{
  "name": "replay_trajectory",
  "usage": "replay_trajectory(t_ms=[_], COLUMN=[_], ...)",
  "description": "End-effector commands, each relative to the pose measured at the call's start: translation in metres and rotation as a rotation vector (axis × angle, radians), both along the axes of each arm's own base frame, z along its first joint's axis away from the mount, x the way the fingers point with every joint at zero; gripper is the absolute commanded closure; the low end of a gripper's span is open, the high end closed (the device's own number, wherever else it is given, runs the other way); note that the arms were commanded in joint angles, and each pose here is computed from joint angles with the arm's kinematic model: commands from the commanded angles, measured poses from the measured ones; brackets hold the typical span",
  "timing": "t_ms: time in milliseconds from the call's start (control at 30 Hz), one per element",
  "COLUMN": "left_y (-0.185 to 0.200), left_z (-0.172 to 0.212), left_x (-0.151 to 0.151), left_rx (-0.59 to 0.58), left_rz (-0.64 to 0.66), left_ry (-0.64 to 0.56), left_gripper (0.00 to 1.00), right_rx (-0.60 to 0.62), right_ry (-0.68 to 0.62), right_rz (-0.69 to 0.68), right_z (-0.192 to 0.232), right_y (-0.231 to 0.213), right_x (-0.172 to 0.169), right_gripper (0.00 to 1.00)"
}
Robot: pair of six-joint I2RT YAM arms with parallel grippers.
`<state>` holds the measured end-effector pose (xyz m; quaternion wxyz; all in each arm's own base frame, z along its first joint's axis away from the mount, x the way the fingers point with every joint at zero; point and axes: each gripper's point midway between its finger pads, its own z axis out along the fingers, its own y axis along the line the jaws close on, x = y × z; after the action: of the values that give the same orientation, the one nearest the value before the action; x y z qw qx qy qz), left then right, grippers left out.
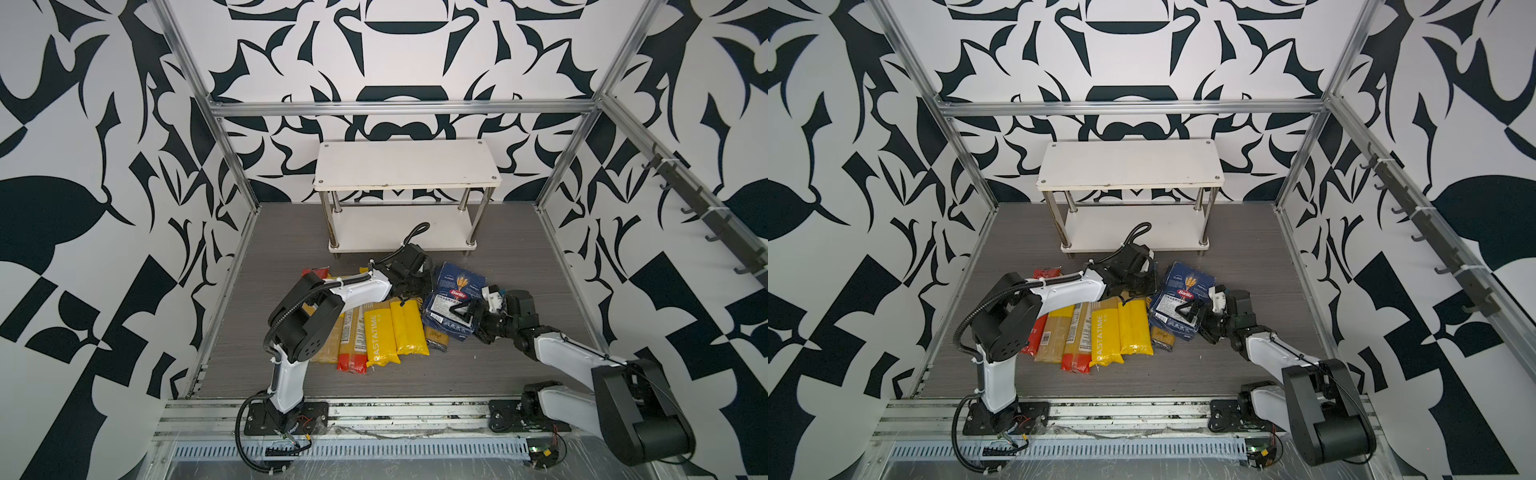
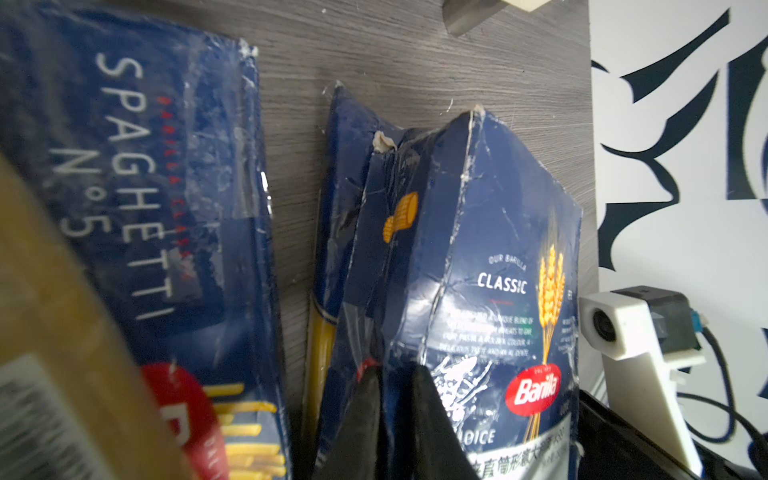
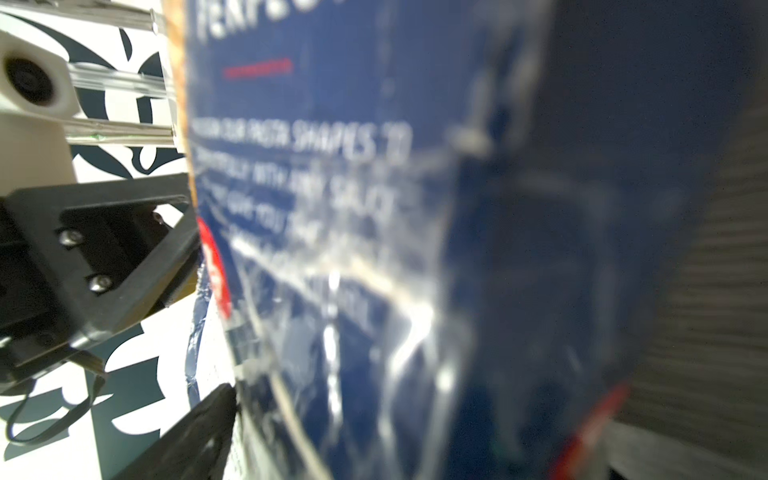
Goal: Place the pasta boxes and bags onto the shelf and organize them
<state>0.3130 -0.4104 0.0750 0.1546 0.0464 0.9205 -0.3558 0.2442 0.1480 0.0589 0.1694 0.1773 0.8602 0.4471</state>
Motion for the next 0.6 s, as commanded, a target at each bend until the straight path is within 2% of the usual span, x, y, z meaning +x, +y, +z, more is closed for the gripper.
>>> replay_trajectory(t_ms=[0,167,433,567], left_y=[0.045,0.039,0.017,0.016], left_z=[-0.104,-0.095,-0.08,-0.077], left_x=[-0.06,-0.066,-0.082,-0.088], left_rx=[0.253,0.231,0.146,0.137], left_rz=[-0.005,-0.027,-0.073,-0.085], left_ry=[0.272,0.263,0.264,0.266], left_gripper=[0.84,0.84,0.82,0.77], right_rx=[0.027,0.041,0.098,0.117], right_ry=[-0.141,-0.157,-0.152,-0.188], right_rz=[0.03,0.038,0.031,0.041], right_z=[0.043,0.053,0.045,0.06], right_y=[0.009,0.012,0.018,0.02], right_x=[0.016,0.025,0.034,0.039], right_gripper=[0.02,0.03,0.11,0.28])
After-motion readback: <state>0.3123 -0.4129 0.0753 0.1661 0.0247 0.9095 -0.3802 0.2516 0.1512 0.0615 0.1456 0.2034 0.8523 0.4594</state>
